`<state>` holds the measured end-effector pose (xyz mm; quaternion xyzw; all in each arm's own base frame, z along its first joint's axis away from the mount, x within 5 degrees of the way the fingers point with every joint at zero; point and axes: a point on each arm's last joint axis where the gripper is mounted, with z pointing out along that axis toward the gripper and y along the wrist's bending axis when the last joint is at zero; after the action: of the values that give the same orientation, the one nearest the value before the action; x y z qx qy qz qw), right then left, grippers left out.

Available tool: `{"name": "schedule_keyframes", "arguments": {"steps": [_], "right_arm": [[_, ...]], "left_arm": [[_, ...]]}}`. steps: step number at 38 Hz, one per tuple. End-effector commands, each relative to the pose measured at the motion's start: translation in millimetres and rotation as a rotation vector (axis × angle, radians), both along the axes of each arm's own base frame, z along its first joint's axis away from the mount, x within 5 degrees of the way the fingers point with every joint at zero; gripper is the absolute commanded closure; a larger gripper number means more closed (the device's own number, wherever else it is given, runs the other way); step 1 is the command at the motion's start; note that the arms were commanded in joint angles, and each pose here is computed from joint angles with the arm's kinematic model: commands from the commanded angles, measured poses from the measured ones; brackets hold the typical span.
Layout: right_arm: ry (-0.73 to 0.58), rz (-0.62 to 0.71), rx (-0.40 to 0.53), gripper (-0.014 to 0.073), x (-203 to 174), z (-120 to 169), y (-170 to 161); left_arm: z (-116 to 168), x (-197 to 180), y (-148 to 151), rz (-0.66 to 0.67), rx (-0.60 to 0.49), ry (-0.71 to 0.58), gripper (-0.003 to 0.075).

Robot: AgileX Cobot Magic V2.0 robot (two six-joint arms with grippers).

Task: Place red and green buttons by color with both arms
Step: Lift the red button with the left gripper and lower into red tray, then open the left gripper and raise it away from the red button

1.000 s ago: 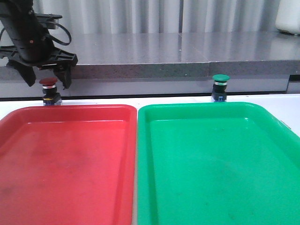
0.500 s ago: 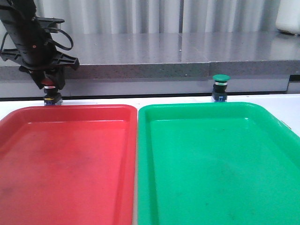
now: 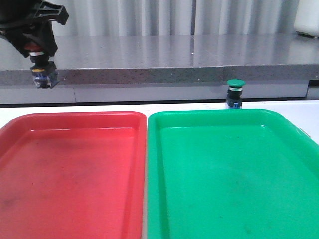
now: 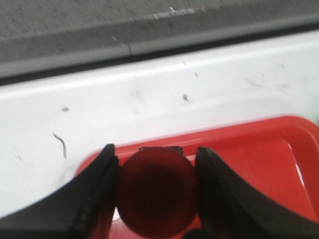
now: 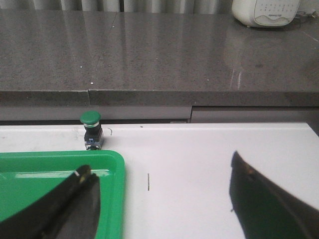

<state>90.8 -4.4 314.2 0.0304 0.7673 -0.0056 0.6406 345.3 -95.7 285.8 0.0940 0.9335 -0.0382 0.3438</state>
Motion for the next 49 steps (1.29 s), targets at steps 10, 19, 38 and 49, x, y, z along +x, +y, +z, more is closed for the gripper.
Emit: {"name": "schedule_keyframes", "arguments": {"steps": [10,19,38,49], "right_arm": [[-0.099,-0.008,-0.014,0.0034,1.6,18.0,-0.9],[-0.098,-0.008,-0.014,0.0034,1.6,17.9,-0.9],[-0.098,-0.008,-0.014,0.0034,1.6,17.9,-0.9],[-0.098,-0.008,-0.014,0.0034,1.6,17.9,-0.9]], "left_arm": [[-25.9,-81.5,-33.5,-0.148,-0.052,0.007,0.0687],[-48.2,-77.4,-36.6,-0.153,-0.043,0.035,0.0687],[-55.9,-74.7,-37.9,-0.153,-0.034,0.057,0.0489],[-56.7,-74.7,-38.0,-0.152,-0.032,0.061,0.0241]]}}
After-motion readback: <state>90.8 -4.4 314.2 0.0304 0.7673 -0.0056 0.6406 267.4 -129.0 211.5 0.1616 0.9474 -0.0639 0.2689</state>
